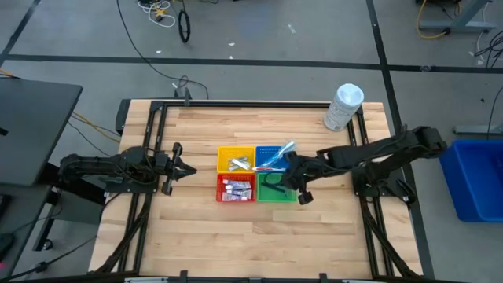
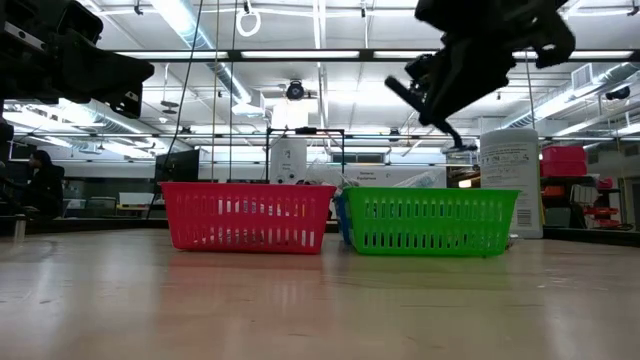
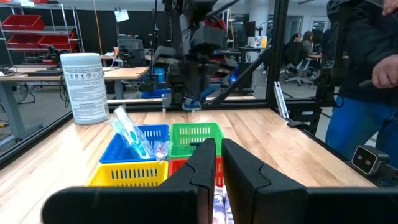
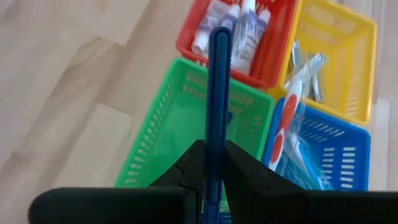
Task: Pick & Place Travel size toiletries
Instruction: Put the shaver into the green bin
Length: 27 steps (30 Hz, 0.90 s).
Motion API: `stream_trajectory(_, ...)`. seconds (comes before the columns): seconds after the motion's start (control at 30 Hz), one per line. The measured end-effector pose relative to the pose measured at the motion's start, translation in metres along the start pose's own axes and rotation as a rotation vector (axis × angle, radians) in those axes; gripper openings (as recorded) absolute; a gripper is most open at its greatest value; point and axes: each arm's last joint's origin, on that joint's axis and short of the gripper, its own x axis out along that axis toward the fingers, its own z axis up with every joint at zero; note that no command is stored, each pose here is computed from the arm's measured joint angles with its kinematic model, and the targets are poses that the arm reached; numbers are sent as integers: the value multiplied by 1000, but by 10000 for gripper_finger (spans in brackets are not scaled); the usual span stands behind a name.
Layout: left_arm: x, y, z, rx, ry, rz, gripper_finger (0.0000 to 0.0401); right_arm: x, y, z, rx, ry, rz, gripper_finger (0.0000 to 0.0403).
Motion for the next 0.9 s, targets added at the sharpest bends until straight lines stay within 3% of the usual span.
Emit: stream_trajectory(0.9, 0, 0, 0, 0, 0, 0, 32, 60, -10, -17, 40, 181, 22, 46)
